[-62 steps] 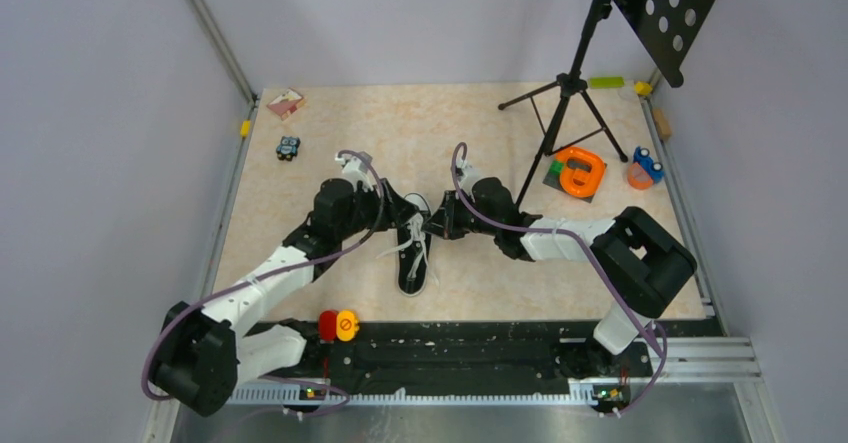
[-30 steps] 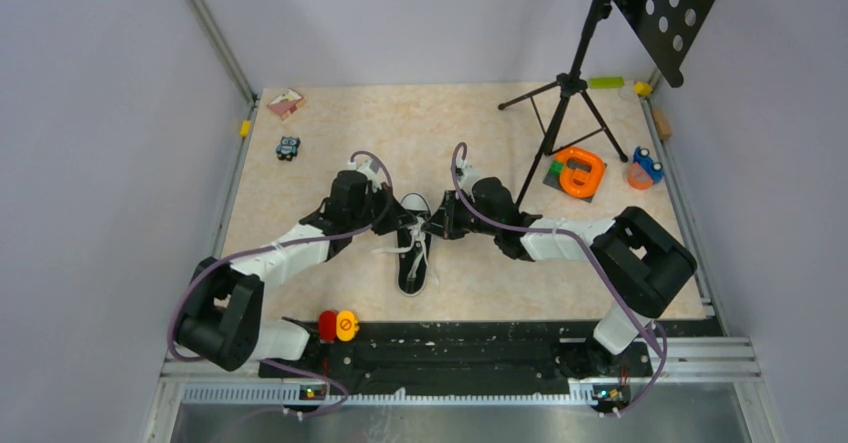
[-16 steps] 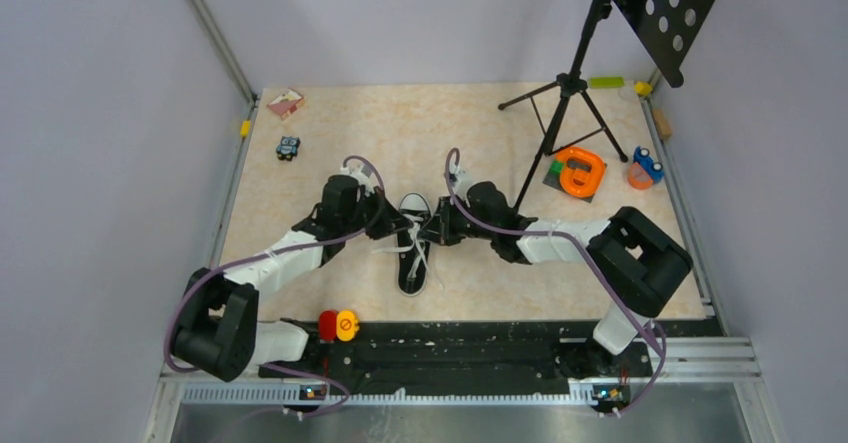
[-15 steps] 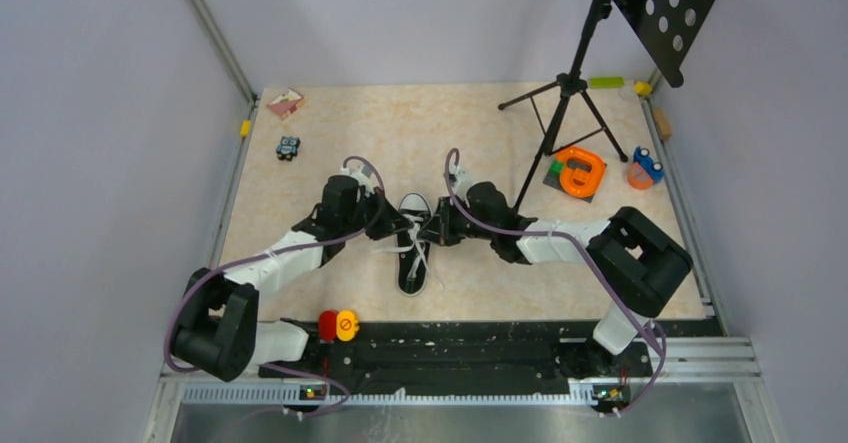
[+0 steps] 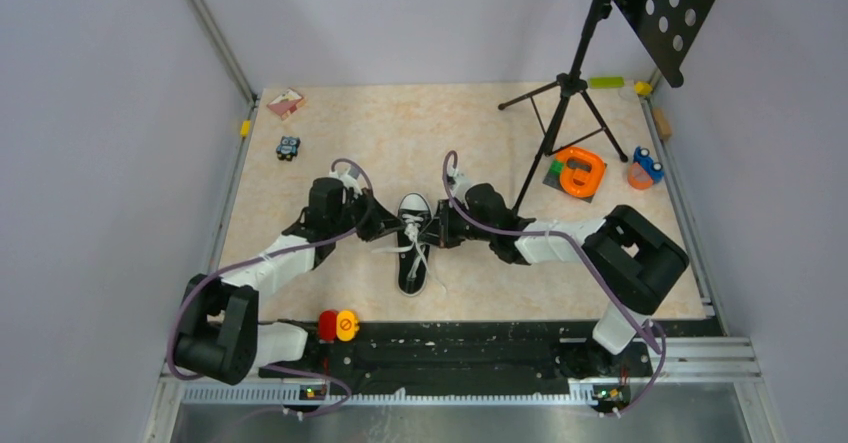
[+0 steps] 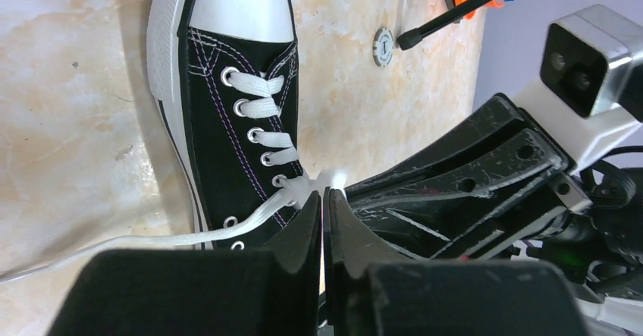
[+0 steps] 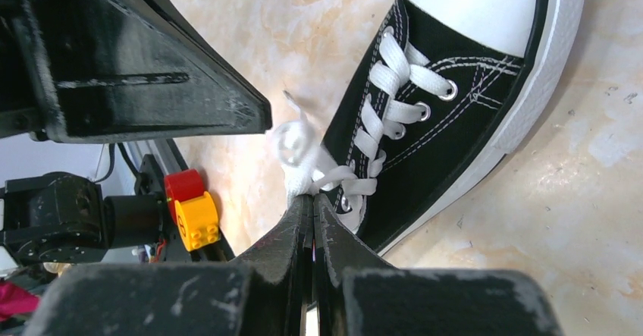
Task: Tie the shoes
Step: Cross the shoelace with the shoelace.
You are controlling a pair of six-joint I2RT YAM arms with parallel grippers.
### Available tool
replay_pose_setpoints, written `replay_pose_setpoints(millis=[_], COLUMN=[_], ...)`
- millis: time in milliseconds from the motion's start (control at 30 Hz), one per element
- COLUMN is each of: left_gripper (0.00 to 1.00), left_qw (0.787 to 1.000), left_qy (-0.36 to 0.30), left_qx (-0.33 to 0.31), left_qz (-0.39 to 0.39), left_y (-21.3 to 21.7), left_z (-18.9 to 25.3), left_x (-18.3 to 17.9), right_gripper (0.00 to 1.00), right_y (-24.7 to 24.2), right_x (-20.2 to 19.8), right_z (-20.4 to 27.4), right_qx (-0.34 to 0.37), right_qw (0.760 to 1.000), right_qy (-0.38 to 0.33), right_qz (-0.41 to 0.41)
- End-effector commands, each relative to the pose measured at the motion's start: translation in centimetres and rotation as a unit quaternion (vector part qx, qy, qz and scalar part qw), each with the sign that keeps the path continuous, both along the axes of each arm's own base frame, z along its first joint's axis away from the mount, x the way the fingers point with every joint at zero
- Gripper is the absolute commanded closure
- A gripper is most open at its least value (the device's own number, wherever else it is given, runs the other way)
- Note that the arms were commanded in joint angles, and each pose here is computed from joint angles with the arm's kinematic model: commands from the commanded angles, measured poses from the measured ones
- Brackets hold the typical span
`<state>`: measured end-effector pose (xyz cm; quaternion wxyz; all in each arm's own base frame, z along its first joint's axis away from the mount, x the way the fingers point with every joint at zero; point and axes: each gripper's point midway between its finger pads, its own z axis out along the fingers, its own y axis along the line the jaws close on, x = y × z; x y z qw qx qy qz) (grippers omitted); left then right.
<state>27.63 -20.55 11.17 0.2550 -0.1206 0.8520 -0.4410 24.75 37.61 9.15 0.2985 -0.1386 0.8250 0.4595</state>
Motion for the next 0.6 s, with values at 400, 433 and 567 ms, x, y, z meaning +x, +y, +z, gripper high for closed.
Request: replay_pose_setpoints(millis=[400,433,567], left_gripper=[0.65,0.66,0.68], left_qw=[0.999,0.999,0.998], left_qy=[0.011,0.01,0.013], left_qx=[-0.034,-0.038,-0.05], left_qz=[-0.04,-0.038,-0.034], left_y=[-0.75,-0.8,-1.16], left_z=[0.41,0.45,0.49], left_x=[-0.96,-0.82,-0.15], right_gripper=[1.0,1.0,1.0], right_y=[0.2,0.15,0.15], right_x=[-0.7,-0.67,-0.71], right_z=[-0.47,-0.5,-0.42], right_qx=[-0.002,-0.002,-0.003], right_qw=[1.0,1.0,1.0], right_qy=[-0.006,-0.006,-0.007], right_qz=[0.014,0.013,0.013])
